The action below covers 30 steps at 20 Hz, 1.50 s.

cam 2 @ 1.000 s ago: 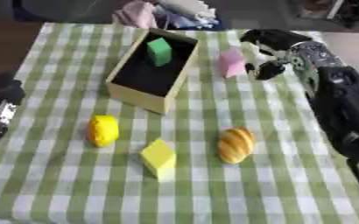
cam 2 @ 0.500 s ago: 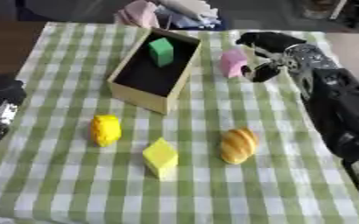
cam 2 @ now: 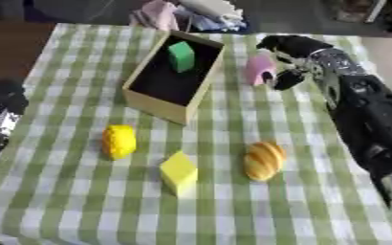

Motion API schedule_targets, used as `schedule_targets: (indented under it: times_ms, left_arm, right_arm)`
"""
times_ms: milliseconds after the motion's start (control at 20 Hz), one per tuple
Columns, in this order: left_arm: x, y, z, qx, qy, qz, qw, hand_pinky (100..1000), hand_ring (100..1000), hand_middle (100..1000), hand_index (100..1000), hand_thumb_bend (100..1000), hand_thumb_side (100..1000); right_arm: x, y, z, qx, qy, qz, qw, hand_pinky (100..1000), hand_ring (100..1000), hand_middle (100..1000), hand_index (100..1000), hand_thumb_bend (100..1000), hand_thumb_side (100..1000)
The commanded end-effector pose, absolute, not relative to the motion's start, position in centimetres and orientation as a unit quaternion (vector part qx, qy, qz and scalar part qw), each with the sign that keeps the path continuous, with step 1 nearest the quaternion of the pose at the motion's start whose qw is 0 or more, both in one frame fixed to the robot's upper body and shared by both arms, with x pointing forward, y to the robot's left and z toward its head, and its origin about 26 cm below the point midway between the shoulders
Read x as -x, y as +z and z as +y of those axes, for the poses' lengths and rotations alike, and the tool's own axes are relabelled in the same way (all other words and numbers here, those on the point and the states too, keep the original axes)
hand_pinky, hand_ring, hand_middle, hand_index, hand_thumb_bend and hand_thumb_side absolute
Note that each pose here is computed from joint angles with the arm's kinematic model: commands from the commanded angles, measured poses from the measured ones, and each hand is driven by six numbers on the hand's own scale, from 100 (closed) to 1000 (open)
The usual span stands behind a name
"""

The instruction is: Pick up objects on the table and place them in the box.

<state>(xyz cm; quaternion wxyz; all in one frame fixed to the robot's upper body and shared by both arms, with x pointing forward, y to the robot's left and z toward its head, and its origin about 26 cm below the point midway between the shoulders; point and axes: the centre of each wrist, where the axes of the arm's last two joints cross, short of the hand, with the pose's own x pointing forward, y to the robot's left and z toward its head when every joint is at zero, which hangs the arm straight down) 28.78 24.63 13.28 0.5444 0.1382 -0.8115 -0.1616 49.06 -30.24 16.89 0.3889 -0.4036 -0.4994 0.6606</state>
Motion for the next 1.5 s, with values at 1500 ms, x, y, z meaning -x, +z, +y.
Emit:
schedule_targets:
  times_ms: [1500]
  left_arm:
    - [-28.7, 14.49, 24.21, -0.132, -0.175, -0.823, 0.525, 791, 732, 731, 850, 329, 635]
  right_arm:
    - [-49.42, 17.81, -31.3, 0.415, 0.634, -0.482, 0.44, 949, 981, 965, 1000, 100, 379]
